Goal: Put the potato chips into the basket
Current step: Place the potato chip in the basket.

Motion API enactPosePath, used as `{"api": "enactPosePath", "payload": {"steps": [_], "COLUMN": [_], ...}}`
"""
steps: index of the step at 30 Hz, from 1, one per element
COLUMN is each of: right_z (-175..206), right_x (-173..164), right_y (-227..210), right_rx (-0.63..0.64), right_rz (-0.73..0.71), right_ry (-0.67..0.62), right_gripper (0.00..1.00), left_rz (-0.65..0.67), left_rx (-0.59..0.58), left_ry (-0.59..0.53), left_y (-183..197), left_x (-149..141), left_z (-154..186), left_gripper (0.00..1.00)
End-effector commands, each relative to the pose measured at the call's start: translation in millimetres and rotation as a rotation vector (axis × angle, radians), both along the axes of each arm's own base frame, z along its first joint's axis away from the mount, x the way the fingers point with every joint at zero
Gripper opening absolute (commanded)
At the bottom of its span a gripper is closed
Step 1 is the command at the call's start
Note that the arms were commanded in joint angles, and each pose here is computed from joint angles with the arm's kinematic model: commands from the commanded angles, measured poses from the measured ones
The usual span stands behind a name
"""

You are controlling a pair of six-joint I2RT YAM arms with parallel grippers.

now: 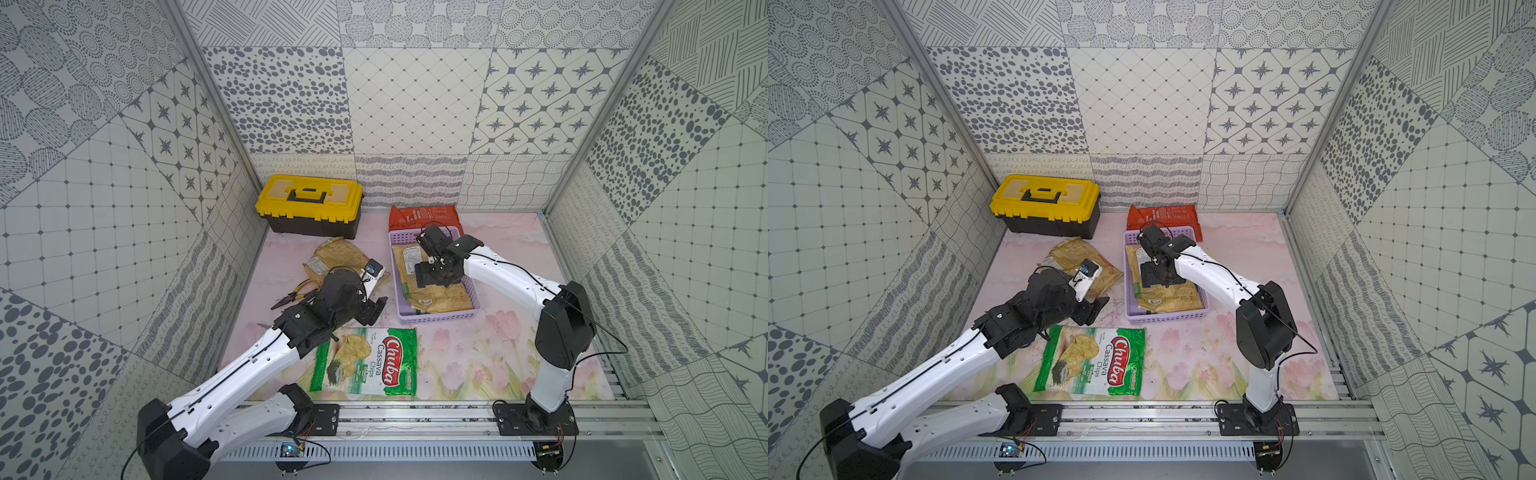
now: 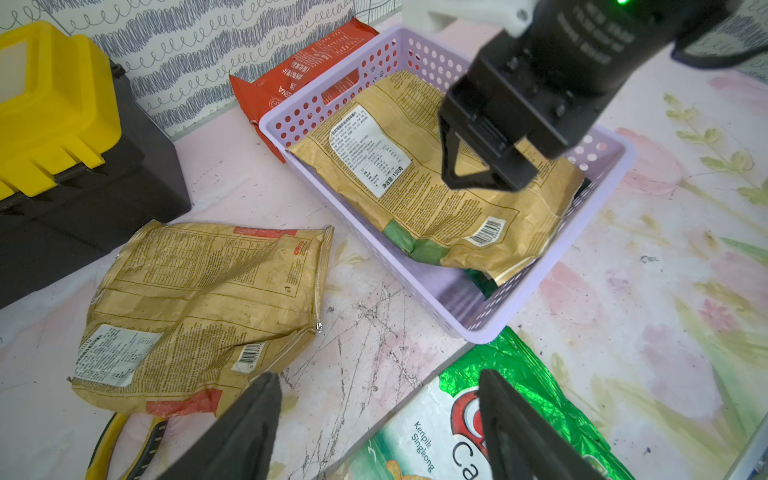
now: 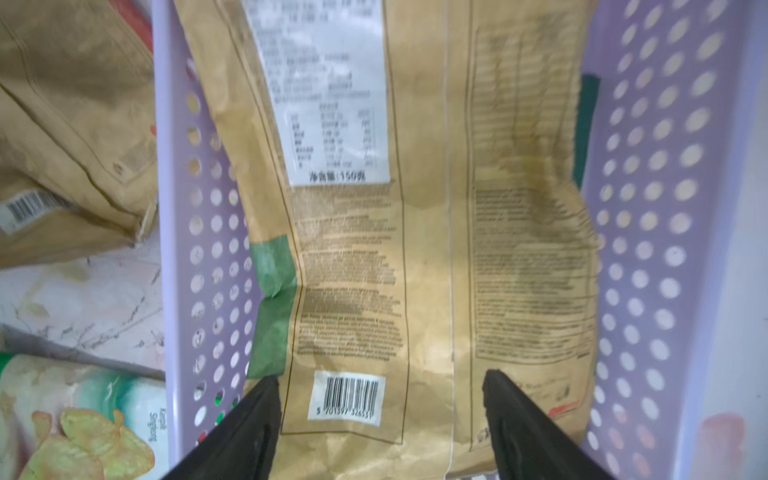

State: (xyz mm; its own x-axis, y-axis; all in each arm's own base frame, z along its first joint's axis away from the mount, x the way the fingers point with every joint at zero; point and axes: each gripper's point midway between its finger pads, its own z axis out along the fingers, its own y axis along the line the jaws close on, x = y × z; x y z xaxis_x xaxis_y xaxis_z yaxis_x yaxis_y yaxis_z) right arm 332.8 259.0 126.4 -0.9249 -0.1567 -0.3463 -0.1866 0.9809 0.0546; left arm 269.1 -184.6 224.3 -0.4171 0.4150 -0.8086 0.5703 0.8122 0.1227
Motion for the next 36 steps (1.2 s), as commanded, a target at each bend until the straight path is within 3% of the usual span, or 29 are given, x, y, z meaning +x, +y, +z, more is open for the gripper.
{"api": "enactPosePath", "payload": {"steps": [1, 6, 13, 19, 25, 31, 36], "right_z": [-36, -72, -84, -32, 25, 18, -4], "right_x": [-37, -51, -34, -20, 15, 68, 94], "right_y": [10, 9, 14, 24, 15, -14, -21], "right_rx": [-0.014, -0.091, -0.125, -0.034, 0.033, 0.079, 0.079], "right_rz": [0.025, 0.044, 0.047, 0.033, -0.035, -0.142, -0.156], "right_ry": [0.125, 0.194, 0.185, 0.091, -0.048, -0.033, -0.016], "right_gripper": [0.80, 0.80, 0.82, 0.82, 0.84, 0.82, 0.70], "left_rz": [-0.016, -0.017, -0.015, -0.013, -0.001, 0.104, 0.214], "left_rx": [-0.045, -0.055, -0.060, -0.056, -0.055, -0.085, -0.128], "left_ry": [-0.025, -0.025, -0.028, -0.033, -0.031, 0.005, 0.081], "left_y": [-8, -9, -8, -7, -5, 6, 20], "left_x": [5, 4, 3, 3, 5, 9, 15], "left_z": [9, 11, 12, 13, 13, 13, 5], "left_gripper": [0.79, 0.79, 0.79, 0.79, 0.79, 0.79, 0.79]}}
